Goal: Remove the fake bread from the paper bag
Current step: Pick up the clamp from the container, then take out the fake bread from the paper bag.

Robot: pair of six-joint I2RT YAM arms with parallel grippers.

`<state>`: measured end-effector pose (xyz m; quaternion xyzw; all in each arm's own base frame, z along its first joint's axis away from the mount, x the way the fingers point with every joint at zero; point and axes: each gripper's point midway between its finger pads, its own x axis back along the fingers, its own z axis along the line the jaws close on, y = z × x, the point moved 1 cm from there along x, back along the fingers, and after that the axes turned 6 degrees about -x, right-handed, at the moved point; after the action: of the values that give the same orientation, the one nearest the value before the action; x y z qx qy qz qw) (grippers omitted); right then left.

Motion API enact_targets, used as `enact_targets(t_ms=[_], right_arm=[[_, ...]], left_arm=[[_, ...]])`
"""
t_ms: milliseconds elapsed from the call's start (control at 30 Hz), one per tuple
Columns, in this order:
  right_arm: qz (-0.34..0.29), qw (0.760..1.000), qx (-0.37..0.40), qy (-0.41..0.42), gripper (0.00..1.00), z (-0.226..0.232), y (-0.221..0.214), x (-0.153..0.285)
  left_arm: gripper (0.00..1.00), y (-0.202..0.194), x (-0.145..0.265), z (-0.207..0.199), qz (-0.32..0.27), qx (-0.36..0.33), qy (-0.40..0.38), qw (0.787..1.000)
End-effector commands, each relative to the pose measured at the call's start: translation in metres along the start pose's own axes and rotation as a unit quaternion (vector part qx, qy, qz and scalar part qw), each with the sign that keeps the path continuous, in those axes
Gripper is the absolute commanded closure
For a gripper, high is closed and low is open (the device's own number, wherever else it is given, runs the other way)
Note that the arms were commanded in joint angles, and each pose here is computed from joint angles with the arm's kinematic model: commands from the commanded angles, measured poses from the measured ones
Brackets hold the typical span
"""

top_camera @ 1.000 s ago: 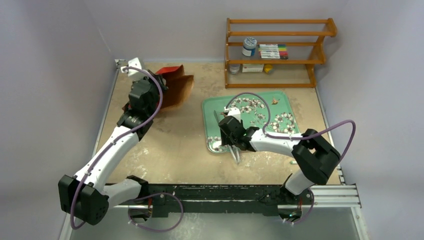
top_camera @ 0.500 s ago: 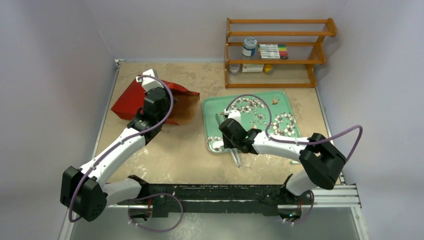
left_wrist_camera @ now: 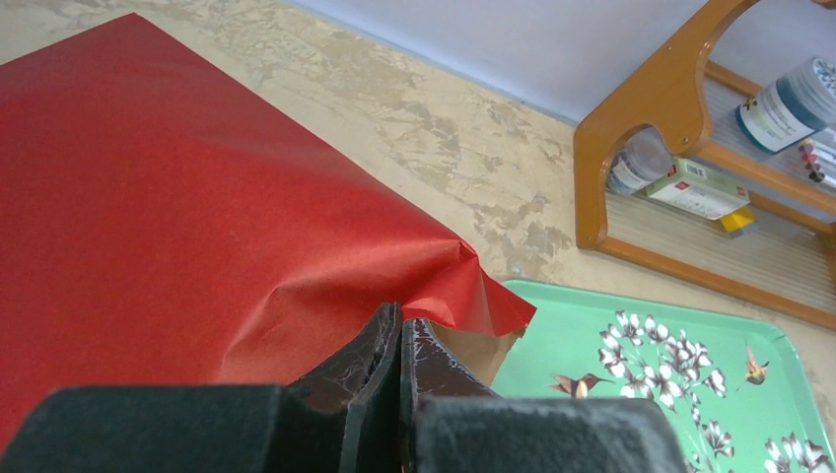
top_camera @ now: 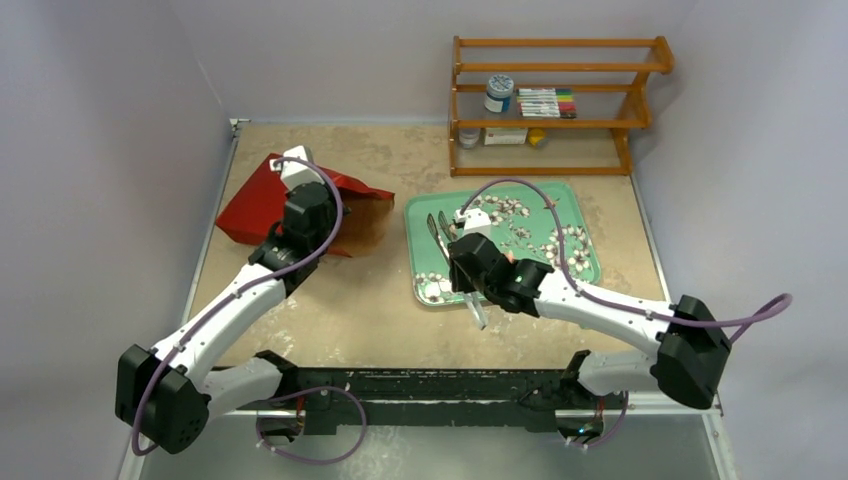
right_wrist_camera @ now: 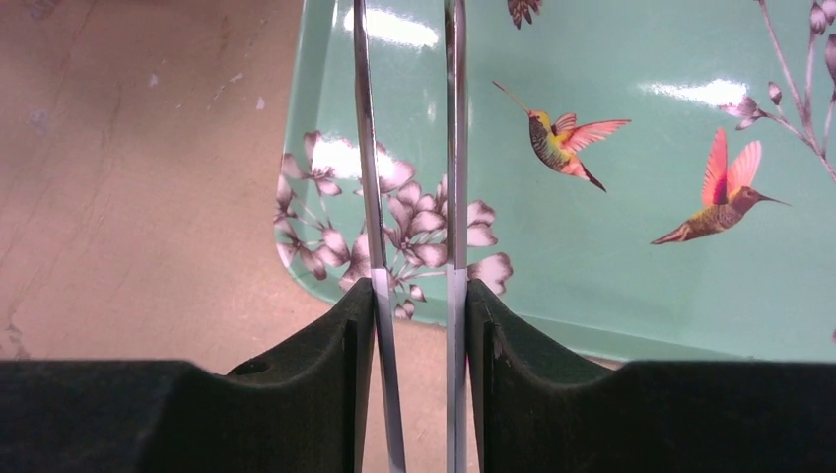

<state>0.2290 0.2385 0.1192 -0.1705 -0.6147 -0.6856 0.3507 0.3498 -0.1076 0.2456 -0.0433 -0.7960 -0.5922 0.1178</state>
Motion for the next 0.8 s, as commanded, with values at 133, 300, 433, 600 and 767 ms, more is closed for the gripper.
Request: enact_targets(t_ms=[133,300,433,600,767], right_arm=[[-0.032,0.998,0.022,0.058,0.62,0.028,0.032,0.040],[-0.017,0.994,0.050,0.095,0.61,0.048,0.025,0.049],[-0.022,0.990,0.052,0.129,0.61,0.070,0.034,0.056],[-0.014,0.986,0.062,0.156,0.61,0.090,0.033,0.054],[-0.002,0.982,0.075,0.172,0.61,0.107,0.026,0.049]], left_arm=[[1.00,-0.004,0.005,0.009,0.006,-0.025,0.010,1.000],[1.00,-0.011,0.004,0.008,0.016,-0.023,0.004,1.000],[1.00,-0.014,0.005,0.007,0.019,-0.016,-0.001,1.000],[1.00,-0.018,0.006,0.007,0.025,-0.017,-0.004,1.000],[1.00,-0.016,0.006,0.008,0.023,-0.021,-0.003,1.000]])
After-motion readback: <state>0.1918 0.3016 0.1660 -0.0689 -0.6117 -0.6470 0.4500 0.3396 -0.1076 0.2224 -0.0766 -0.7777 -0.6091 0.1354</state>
